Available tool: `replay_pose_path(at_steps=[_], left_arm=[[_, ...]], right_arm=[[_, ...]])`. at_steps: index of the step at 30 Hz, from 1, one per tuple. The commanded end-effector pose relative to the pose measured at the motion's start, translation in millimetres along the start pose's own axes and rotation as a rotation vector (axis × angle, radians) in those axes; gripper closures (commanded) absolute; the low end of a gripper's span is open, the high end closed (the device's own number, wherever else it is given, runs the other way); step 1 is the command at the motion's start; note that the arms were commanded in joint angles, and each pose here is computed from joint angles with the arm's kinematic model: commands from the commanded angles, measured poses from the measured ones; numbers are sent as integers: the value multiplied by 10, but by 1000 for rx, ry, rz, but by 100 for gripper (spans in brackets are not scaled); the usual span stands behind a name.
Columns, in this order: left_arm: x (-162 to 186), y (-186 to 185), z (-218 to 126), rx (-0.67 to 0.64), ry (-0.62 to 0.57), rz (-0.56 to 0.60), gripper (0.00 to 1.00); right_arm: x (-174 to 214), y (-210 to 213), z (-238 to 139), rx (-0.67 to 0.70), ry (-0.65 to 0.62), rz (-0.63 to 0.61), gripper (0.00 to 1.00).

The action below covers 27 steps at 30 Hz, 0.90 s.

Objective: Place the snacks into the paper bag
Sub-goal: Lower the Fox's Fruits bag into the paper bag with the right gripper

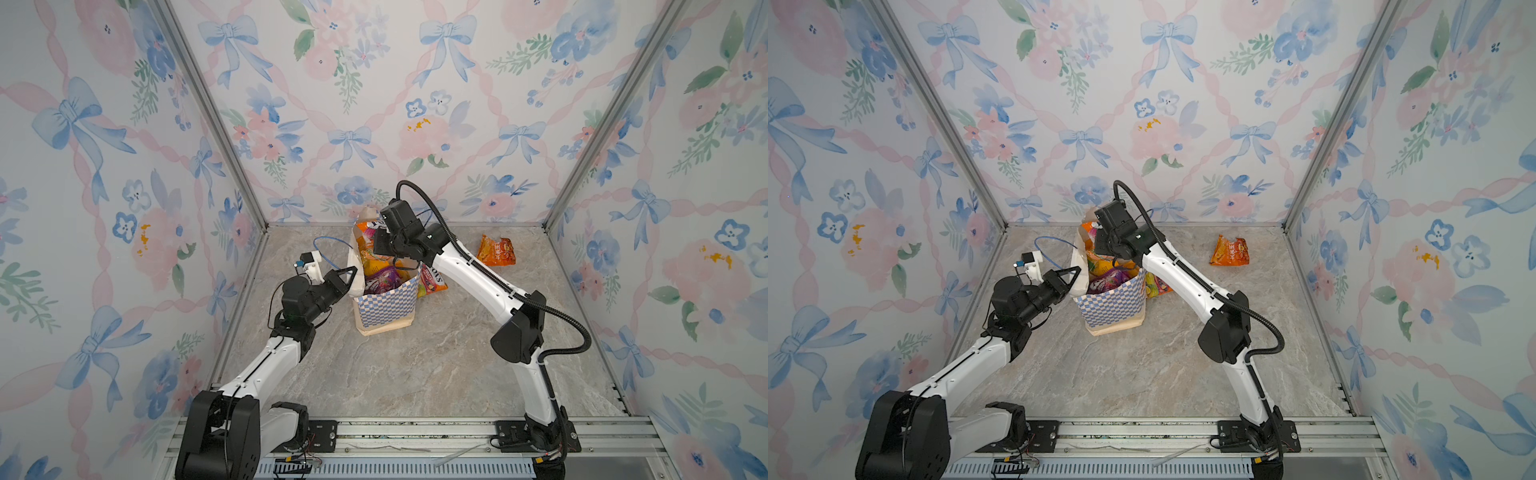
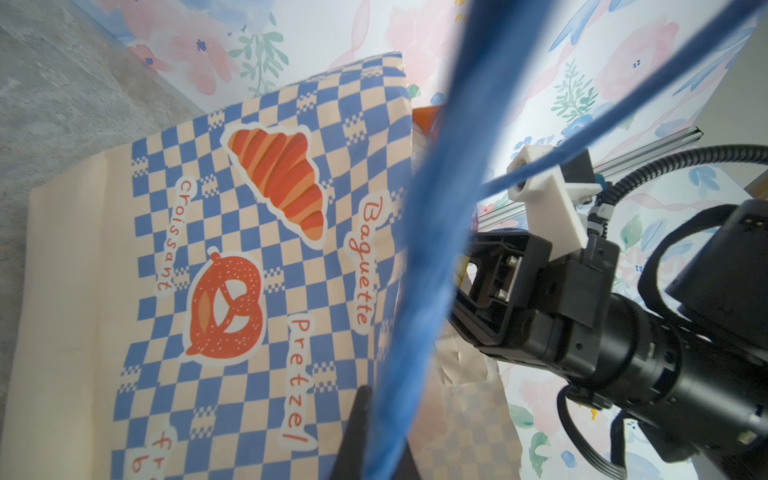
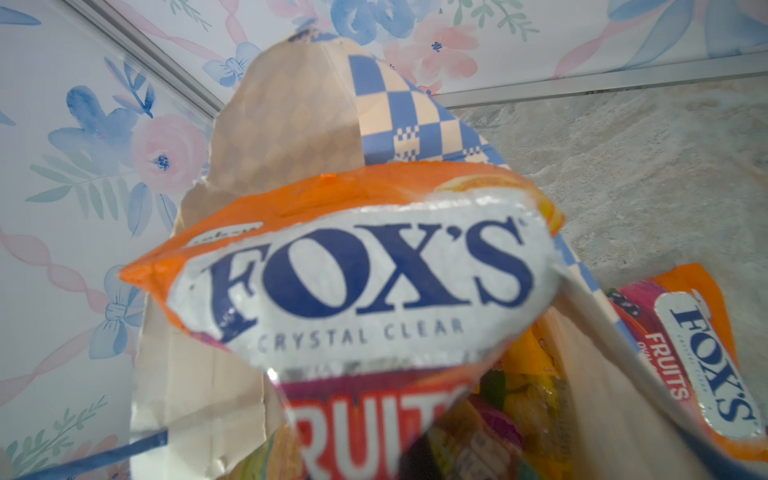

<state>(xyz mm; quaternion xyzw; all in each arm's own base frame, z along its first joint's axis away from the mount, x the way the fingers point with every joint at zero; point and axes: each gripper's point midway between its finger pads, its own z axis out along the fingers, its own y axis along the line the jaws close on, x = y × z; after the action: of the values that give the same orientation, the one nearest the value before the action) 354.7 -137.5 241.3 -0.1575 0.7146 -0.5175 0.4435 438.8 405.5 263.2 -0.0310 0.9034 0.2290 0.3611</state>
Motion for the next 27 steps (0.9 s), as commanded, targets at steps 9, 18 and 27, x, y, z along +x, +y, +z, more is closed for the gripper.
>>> replay_pose_path(at_steps=[9,18,27], left_arm=[[56,-3,-11,8,20,-1,100],[61,55,-25,-7,11,-5,100],[54,17,-50,1,5,-1,100]], right_arm=[[-4,112,59,-7,-9,-28,59],[-7,159,-4,-22,-6,-79,50],[-53,563,-494,-202,3,-242,30]])
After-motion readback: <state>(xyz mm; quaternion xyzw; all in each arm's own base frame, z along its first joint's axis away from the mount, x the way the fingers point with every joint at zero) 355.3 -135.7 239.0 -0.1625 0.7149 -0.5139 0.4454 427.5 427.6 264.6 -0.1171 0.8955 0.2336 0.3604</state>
